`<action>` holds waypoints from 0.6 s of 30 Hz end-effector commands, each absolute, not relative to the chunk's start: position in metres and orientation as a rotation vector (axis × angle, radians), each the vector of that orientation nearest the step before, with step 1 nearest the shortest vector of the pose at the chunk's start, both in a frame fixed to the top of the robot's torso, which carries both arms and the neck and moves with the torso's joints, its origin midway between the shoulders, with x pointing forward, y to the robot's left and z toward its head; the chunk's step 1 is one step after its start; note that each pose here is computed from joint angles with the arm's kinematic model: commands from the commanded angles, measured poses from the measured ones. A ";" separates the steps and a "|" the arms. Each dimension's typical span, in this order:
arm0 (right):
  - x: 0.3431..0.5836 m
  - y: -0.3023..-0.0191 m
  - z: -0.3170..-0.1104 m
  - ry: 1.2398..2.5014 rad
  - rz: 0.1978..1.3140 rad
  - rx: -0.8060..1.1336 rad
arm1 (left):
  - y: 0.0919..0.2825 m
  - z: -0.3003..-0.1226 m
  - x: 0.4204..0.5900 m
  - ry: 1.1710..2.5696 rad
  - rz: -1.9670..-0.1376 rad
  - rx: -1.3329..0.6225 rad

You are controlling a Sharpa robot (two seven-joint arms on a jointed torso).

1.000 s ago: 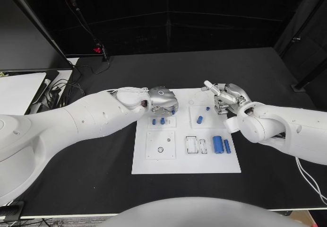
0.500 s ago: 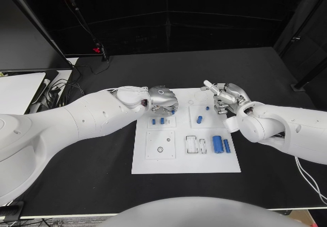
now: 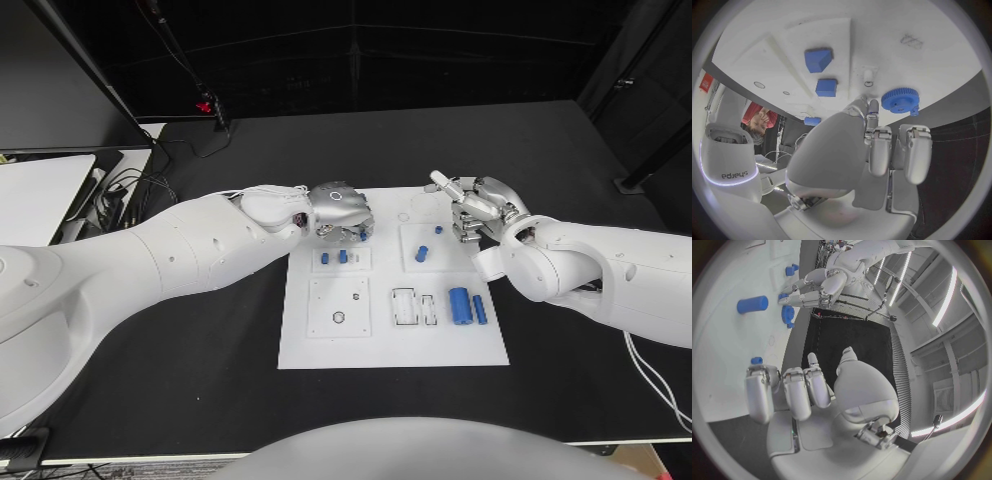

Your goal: Assemble the parts on the task board

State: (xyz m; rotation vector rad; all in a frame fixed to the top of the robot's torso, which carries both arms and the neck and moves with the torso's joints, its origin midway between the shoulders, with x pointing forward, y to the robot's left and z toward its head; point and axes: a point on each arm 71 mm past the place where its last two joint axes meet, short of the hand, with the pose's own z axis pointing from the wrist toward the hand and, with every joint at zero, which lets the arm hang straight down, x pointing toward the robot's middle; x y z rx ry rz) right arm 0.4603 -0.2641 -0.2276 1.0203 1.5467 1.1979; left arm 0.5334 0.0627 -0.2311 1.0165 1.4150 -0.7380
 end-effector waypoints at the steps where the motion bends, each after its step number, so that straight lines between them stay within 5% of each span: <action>1: 0.460 -0.264 -0.226 1.542 1.198 1.018 | 0.063 -0.223 0.532 1.304 -0.756 1.019; 18: 0.460 -0.266 -0.226 1.539 1.199 1.016 | 0.086 -0.198 0.530 1.214 -0.750 0.998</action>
